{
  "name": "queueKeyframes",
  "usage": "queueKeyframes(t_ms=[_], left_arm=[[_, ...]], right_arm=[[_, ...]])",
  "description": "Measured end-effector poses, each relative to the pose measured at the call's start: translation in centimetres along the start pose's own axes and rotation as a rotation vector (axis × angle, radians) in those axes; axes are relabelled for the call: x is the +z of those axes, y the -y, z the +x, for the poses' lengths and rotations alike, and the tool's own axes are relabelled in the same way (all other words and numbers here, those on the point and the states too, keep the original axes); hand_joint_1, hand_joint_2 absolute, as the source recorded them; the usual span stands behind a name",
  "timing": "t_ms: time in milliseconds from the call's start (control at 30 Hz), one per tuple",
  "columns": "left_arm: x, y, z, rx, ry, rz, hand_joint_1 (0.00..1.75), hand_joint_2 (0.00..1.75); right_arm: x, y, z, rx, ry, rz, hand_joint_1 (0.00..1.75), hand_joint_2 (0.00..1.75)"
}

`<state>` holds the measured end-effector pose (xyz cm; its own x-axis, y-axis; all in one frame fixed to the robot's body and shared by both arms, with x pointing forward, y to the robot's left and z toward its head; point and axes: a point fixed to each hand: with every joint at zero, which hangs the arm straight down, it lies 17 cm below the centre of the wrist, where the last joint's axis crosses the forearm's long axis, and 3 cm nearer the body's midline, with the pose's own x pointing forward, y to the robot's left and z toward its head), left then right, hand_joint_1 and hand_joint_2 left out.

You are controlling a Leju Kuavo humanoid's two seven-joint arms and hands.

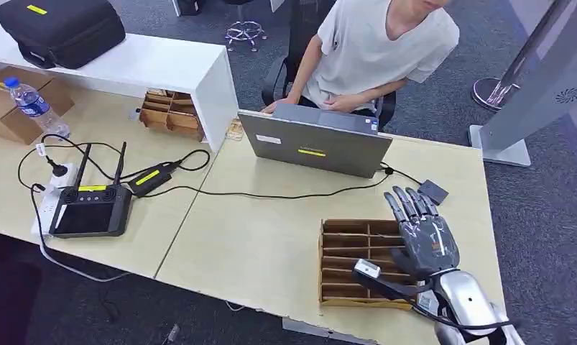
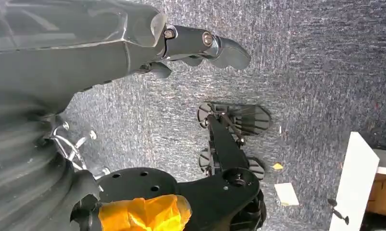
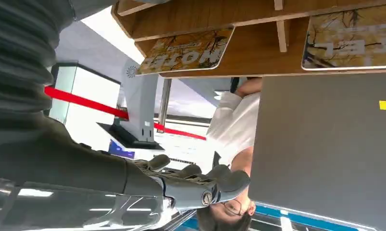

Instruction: Pass the card to the sensor for recognition and then transmit it.

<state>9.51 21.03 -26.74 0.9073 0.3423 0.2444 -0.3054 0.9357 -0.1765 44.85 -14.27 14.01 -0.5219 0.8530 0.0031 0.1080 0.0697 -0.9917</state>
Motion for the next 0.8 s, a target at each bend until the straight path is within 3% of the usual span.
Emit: queueKeyframes(t_ms=[800], left_arm=[[0.00, -0.02, -0.03, 0.006, -0.001, 0.001, 0.00, 1.75]], right_arm=[[-0.10, 0.16, 0.09, -0.001, 0.000, -0.005, 0.00, 1.75]])
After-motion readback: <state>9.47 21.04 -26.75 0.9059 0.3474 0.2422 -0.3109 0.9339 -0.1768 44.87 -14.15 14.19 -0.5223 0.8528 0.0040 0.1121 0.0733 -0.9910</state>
